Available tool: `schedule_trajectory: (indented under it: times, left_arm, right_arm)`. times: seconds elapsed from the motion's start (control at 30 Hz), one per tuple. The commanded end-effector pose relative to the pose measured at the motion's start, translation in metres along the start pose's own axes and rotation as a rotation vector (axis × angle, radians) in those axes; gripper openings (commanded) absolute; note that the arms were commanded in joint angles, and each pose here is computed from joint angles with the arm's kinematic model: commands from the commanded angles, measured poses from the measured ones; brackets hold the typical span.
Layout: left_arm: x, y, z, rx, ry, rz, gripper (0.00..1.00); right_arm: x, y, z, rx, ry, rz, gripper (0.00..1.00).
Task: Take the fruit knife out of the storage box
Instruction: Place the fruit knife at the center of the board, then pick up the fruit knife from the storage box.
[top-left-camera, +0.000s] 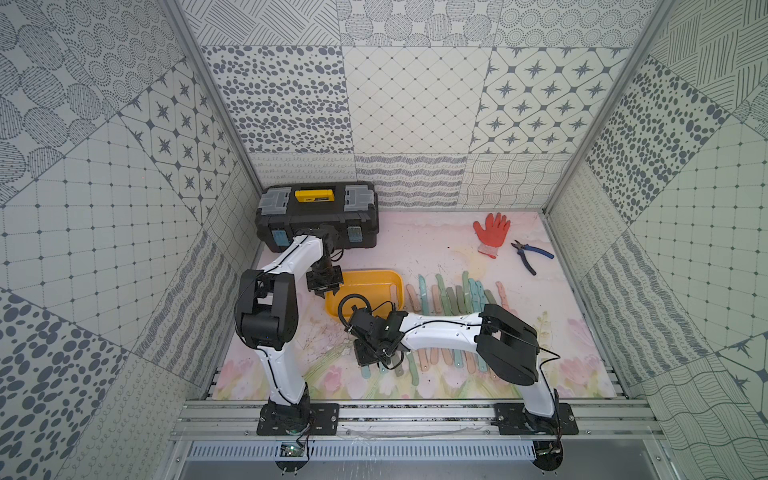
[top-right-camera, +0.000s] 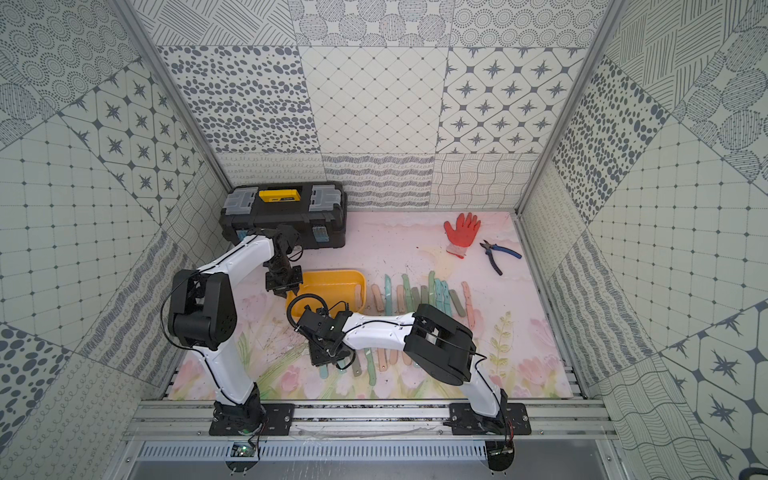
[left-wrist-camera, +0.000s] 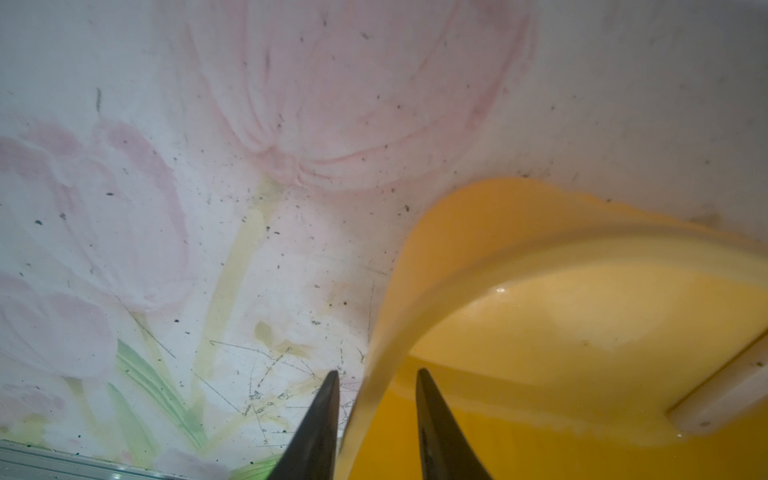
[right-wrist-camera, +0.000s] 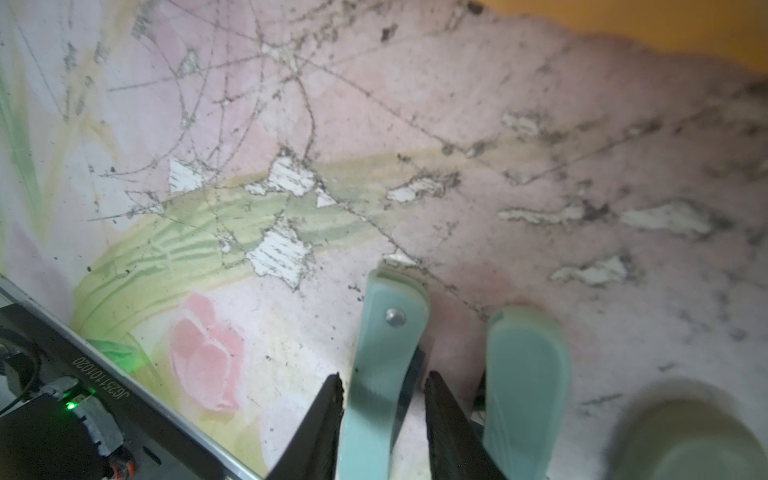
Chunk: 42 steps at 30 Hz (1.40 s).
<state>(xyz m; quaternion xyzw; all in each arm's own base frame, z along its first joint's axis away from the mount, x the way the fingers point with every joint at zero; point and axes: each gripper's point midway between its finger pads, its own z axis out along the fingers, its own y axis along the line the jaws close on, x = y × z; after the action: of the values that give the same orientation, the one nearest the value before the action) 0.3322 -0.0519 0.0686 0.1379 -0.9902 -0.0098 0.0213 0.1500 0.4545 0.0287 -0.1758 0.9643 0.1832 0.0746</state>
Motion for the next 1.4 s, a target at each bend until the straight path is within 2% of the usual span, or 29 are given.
schedule_trajectory:
  times: [0.0,0.1,0.27,0.37,0.53,0.7,0.8,0.93,1.2,1.37]
  left_arm:
    - [0.003,-0.002,-0.005,0.008,-0.006,0.005,0.31]
    - [0.003,-0.002,-0.004,0.010,-0.002,0.004,0.31]
    - [0.003,-0.003,-0.005,0.013,-0.005,0.005,0.31]
    - [0.004,-0.002,-0.004,0.012,-0.002,0.005,0.31]
    - [0.003,-0.002,-0.006,0.013,-0.007,0.005,0.31]
    - [0.003,-0.004,-0.005,0.022,-0.006,0.004,0.31]
    - [0.002,-0.004,-0.006,0.026,-0.010,0.004,0.31]
    - [0.002,-0.005,-0.005,0.025,-0.008,0.005,0.31]
    - [0.003,-0.005,-0.003,0.026,-0.001,0.004,0.31]
    - [0.004,-0.005,-0.003,0.023,0.000,0.006,0.31]
  right_arm:
    - [-0.010,0.009,-0.016,-0.010,-0.042,0.006,0.36]
    - [-0.019,0.012,-0.038,-0.009,-0.086,-0.015,0.37]
    - [-0.054,0.027,-0.097,-0.048,-0.229,-0.133,0.38]
    - [-0.075,0.021,-0.123,-0.026,-0.277,-0.193,0.41]
    - [-0.116,-0.007,-0.145,0.038,-0.292,-0.210,0.42]
    - [-0.150,-0.031,-0.146,0.116,-0.286,-0.227,0.43]
    - [-0.164,-0.057,-0.136,0.202,-0.237,-0.182,0.49]
    - [-0.180,-0.072,-0.114,0.213,-0.194,-0.133,0.45]
    - [-0.184,-0.090,-0.082,0.326,-0.084,-0.108,0.44]
    - [-0.182,-0.097,-0.070,0.354,-0.058,-0.078,0.44]
